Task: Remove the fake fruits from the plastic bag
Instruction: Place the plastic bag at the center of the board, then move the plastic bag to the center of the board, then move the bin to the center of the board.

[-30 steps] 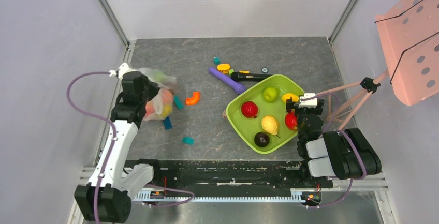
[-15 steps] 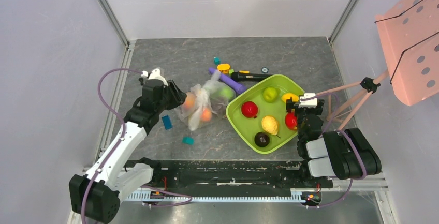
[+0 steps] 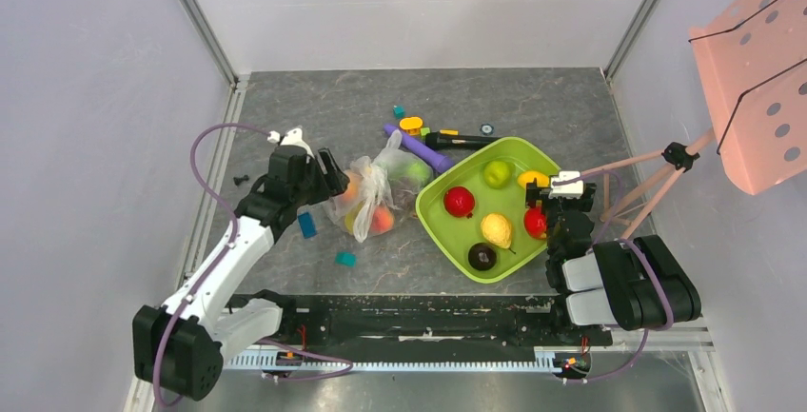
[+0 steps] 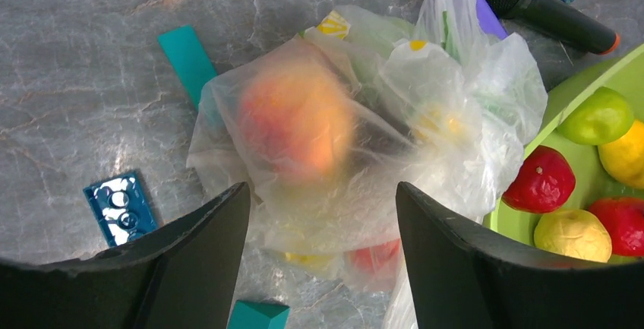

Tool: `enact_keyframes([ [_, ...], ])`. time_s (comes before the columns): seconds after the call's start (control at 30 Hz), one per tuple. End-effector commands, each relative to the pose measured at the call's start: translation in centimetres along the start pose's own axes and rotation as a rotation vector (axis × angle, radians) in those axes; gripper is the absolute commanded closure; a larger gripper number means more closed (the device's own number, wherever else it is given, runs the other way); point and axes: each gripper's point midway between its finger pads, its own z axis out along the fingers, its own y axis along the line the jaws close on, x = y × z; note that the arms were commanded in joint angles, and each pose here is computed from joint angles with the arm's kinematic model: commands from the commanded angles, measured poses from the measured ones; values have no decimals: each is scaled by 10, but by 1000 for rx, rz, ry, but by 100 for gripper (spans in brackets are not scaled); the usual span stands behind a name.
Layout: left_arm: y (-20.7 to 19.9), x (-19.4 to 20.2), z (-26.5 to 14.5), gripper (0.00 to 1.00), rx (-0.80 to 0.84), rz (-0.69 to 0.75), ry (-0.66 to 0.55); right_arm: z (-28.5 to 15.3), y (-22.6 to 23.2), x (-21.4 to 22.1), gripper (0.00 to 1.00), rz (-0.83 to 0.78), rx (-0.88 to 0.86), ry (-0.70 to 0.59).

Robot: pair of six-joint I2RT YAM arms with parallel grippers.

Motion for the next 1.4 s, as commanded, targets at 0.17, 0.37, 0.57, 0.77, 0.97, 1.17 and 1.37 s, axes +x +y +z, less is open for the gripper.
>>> enact_keyframes([
  [0.17, -34, -33, 6, 22, 104, 67, -25, -25, -8, 23, 2, 9, 27, 53],
  [0.37, -41, -46, 4, 20, 118, 74, -53, -6, 2, 13, 2, -30, -6, 92],
  [0.57, -47, -51, 13, 19, 126, 56, -51, 6, 4, -26, 2, 131, 13, 69],
  [0.77, -55, -50, 19, 18, 150, 48, -24, 22, 2, -58, 2, 283, 62, 225],
  [0.97, -61, -47, 19, 18, 159, 50, 1, 14, 15, -95, 2, 357, -44, 315],
  [1.17, -61, -43, 18, 18, 157, 48, 10, -26, -33, -75, 2, 410, 270, 490],
  [1.37, -62, -42, 20, 18, 159, 52, 19, -61, -32, -31, 3, 479, 328, 573],
])
